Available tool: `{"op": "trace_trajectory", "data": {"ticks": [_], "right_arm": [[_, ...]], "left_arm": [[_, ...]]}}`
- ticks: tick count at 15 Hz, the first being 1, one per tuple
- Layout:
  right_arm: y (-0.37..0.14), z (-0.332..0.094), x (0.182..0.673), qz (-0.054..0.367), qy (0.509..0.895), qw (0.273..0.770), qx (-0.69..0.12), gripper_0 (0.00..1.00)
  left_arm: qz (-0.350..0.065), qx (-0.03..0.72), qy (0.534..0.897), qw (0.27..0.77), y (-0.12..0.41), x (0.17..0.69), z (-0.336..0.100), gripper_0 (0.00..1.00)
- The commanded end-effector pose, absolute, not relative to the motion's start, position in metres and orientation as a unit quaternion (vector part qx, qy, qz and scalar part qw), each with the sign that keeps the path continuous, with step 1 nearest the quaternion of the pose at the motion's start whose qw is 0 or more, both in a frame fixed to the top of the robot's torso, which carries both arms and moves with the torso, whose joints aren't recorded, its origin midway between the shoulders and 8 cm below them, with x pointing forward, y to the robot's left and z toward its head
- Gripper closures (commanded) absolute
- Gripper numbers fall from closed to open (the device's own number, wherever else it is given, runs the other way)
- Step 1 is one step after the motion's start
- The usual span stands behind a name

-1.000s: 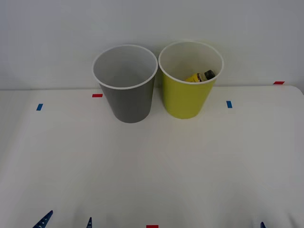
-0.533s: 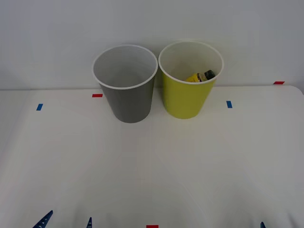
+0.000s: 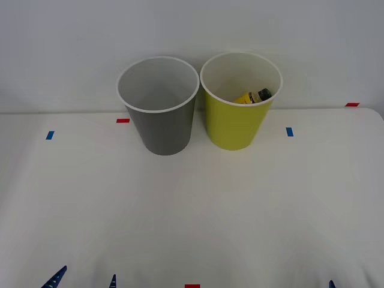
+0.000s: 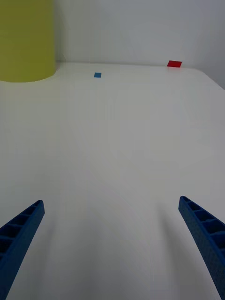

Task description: Put cans in the gray bin and PET bottles in the light green bin.

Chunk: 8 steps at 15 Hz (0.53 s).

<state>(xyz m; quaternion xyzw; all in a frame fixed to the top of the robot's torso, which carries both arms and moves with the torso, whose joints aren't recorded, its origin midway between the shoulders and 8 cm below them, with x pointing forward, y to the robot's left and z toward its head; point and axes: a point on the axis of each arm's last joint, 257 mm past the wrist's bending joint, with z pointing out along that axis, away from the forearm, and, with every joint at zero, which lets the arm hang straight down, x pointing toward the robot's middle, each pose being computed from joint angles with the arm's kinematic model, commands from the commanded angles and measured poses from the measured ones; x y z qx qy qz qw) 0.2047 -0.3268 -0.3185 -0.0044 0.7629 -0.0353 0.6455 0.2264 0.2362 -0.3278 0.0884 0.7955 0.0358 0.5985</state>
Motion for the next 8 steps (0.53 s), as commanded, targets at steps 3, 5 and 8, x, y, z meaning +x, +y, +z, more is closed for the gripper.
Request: {"op": "trace_trajectory", "data": {"ticks": [3, 5, 8], "right_arm": [[-0.3268, -0.3185, 0.2047, -0.035, 0.763, 0.645, -0.004, 0.0], [-0.3268, -0.3185, 0.2047, -0.035, 0.763, 0.645, -0.004, 0.0], [-0.3268, -0.3185, 0.2047, -0.035, 0.763, 0.645, -0.004, 0.0]], "left_arm": [[0.036, 0.088, 0.795, 0.598, 0.2362, 0.2264, -0.3278, 0.0], [0.036, 0.088, 0.795, 0.598, 0.2362, 0.2264, -0.3278, 0.0], [0.036, 0.088, 0.795, 0.598, 0.2362, 0.2264, -0.3278, 0.0]]}}
